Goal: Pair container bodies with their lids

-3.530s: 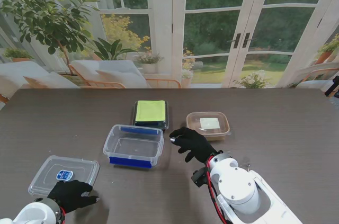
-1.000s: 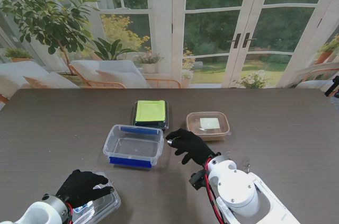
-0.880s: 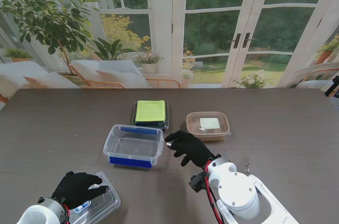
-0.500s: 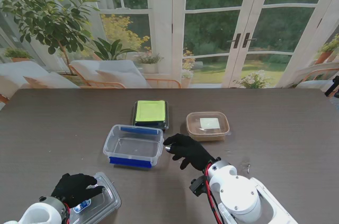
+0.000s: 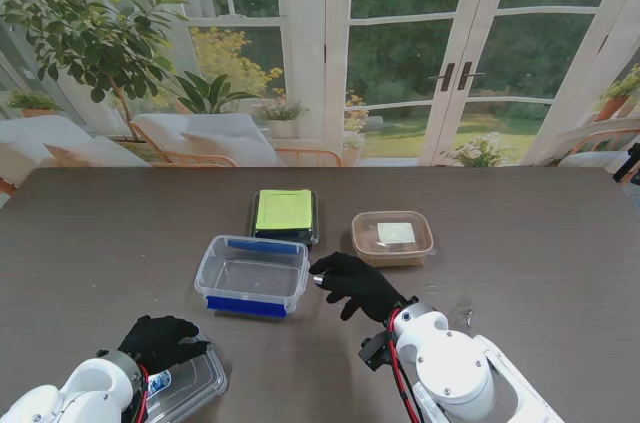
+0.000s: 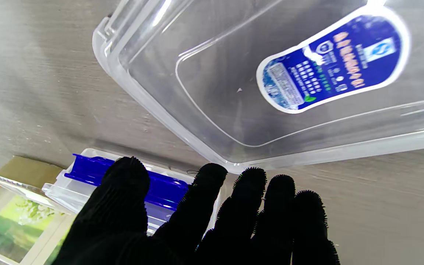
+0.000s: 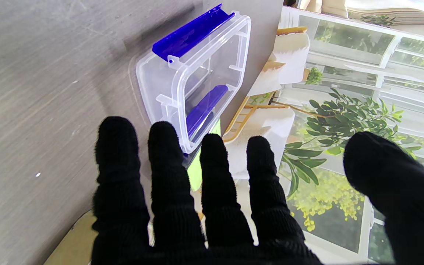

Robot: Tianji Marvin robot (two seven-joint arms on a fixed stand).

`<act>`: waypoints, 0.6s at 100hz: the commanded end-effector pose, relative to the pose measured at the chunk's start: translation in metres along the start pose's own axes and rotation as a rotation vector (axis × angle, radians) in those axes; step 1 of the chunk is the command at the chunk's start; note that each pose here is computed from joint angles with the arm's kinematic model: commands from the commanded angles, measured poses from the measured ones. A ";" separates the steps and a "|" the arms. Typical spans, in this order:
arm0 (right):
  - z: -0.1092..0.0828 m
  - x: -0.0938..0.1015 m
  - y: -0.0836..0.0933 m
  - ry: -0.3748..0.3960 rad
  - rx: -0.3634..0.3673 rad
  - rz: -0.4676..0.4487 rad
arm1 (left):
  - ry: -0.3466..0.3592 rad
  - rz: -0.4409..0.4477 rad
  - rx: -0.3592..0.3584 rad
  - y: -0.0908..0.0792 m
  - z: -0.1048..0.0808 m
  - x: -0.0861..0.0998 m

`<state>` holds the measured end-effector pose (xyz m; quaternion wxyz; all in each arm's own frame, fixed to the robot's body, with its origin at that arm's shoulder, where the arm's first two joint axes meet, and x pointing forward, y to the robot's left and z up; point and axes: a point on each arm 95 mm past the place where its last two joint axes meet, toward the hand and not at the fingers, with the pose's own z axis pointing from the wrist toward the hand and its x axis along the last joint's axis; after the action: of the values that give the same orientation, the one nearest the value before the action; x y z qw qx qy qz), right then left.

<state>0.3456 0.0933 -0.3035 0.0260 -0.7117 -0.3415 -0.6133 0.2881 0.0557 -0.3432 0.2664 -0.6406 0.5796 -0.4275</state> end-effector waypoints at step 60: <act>0.000 0.002 -0.002 -0.005 0.018 0.020 | 0.144 -0.040 -0.126 0.007 0.017 0.023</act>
<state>0.3468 0.0920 -0.3032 0.0285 -0.7177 -0.3369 -0.6088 0.3024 0.0327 -0.3420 0.1963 -0.6281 0.6025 -0.4517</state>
